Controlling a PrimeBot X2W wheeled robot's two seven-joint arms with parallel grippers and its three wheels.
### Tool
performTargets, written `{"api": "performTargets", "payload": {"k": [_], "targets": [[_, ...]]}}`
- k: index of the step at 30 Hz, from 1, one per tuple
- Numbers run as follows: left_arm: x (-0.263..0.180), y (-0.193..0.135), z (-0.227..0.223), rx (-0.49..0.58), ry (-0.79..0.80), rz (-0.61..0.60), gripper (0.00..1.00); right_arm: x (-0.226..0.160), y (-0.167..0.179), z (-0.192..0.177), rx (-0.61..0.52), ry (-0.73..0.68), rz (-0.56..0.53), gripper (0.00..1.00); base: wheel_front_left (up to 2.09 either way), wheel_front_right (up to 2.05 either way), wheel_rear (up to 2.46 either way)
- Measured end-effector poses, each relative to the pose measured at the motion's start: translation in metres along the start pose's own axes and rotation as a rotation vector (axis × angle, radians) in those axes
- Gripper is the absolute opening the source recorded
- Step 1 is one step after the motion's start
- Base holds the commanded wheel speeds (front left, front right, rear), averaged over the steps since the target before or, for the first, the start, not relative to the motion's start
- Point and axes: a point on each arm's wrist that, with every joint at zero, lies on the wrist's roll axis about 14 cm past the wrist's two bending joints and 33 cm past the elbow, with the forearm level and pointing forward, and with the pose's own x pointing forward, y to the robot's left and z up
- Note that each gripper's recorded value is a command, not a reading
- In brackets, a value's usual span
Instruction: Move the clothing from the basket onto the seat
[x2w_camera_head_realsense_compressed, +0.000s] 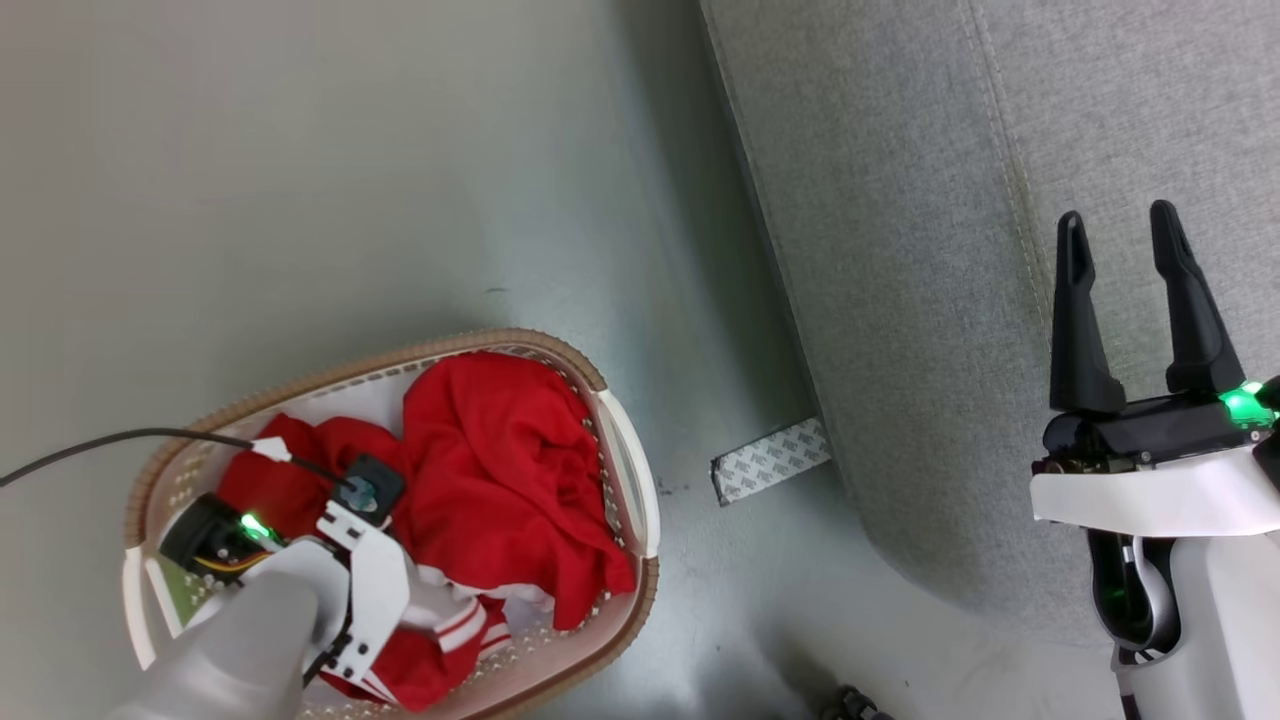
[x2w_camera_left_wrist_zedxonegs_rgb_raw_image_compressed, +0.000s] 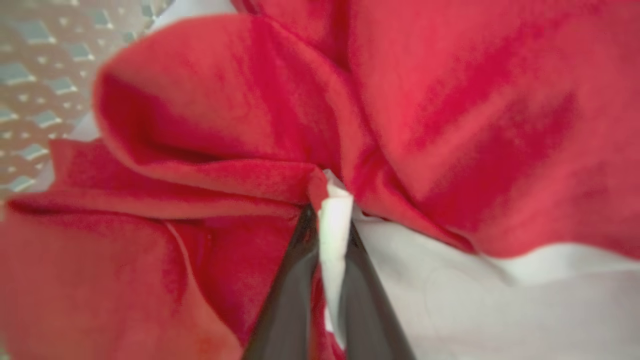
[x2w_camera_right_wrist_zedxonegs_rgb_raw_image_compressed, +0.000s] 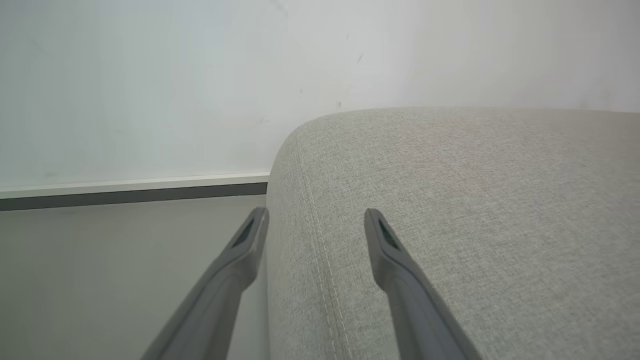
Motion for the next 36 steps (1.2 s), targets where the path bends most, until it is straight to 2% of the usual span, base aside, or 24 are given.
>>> {"api": "performTargets", "payload": {"k": [6, 14, 26, 36], "targets": [[-0.014, 0.0, 0.012, -0.026, -0.047, 0.02, 0.0, -0.001, 0.004, 0.014, 0.007, -0.035, 0.012, 1.0, 0.0, 0.0, 0.0], [-0.051, -0.014, 0.05, -0.112, -0.222, 0.056, 0.0, -0.007, 0.016, 0.043, 0.002, -0.102, 0.047, 1.0, 0.0, 0.0, 0.0], [-0.137, -0.027, 0.087, -0.23, -0.486, 0.165, 0.0, -0.034, 0.045, 0.088, 0.039, -0.207, 0.13, 1.0, 0.0, 0.0, 0.0], [-0.219, -0.03, 0.13, -0.237, -0.755, 0.257, 0.0, -0.06, 0.072, 0.107, 0.076, -0.254, 0.207, 1.0, 0.0, 0.0, 0.0]]}}
